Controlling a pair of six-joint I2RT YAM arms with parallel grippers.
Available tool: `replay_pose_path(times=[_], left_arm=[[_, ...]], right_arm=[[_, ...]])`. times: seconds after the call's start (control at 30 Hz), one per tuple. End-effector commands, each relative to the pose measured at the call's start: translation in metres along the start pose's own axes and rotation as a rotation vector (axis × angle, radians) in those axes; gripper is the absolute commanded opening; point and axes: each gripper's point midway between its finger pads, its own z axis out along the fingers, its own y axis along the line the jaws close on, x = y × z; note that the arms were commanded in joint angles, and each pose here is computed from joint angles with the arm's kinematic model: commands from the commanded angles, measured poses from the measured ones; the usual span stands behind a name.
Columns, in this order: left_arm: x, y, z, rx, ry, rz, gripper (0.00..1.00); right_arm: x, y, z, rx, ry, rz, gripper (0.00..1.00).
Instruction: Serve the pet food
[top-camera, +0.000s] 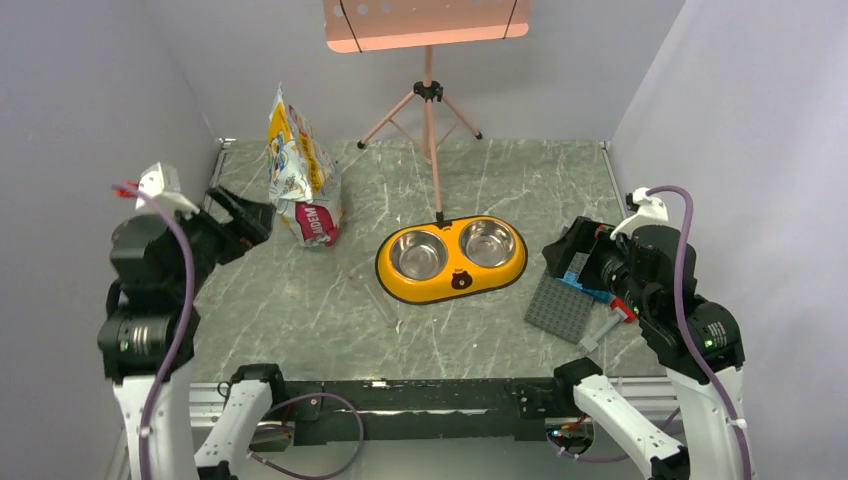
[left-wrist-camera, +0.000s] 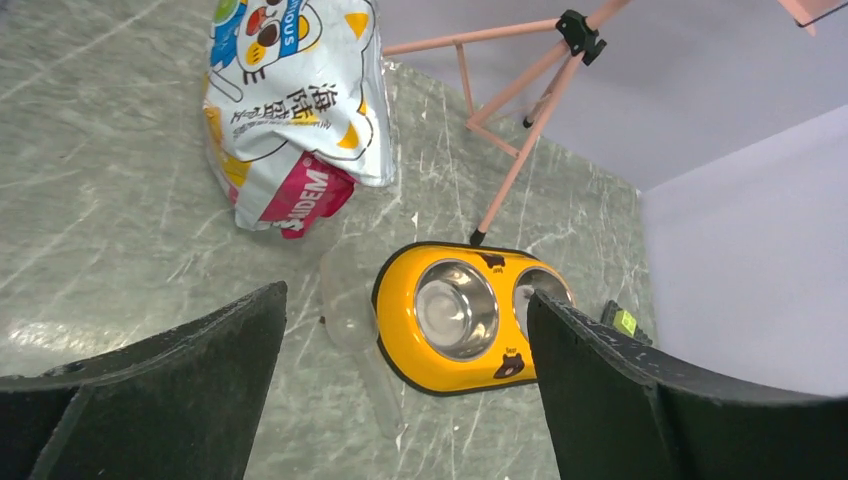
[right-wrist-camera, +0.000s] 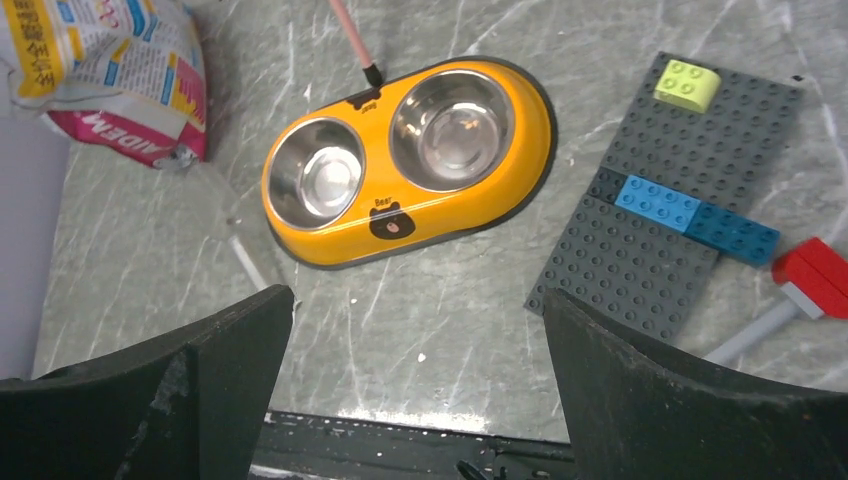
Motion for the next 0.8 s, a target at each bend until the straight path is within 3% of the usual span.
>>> replay_pose_path(times=[0.0, 0.13, 0.23, 0.37, 0.63, 0.77], left_arm=[[-0.007, -0.015, 0.048, 0.059, 0.049, -0.067, 0.92], [-0.012, -0.012, 0.099, 0.032, 0.103, -0.073, 0.81], [-0.017, 0.004, 0.135, -0.064, 0.122, -0.07, 0.8], [-0.016, 0.008, 0.184, -0.067, 0.163, -0.058, 0.78], [0.003, 0.033, 0.252, -0.171, 0.247, 0.018, 0.67], [0.016, 0.018, 0.271, -0.223, 0.271, 0.176, 0.64]], right_arm=[[-0.008, 0.025, 0.004, -0.138, -0.026, -0.047, 1.0], [0.005, 0.052, 0.006, -0.306, 0.051, -0.127, 1.0], [0.019, 0.064, 0.014, -0.383, 0.115, -0.153, 1.0], [0.027, 0.075, 0.021, -0.456, 0.168, -0.165, 1.0], [0.042, 0.074, 0.04, -0.45, 0.263, -0.202, 1.0], [0.042, 0.071, 0.05, -0.418, 0.282, -0.193, 1.0]])
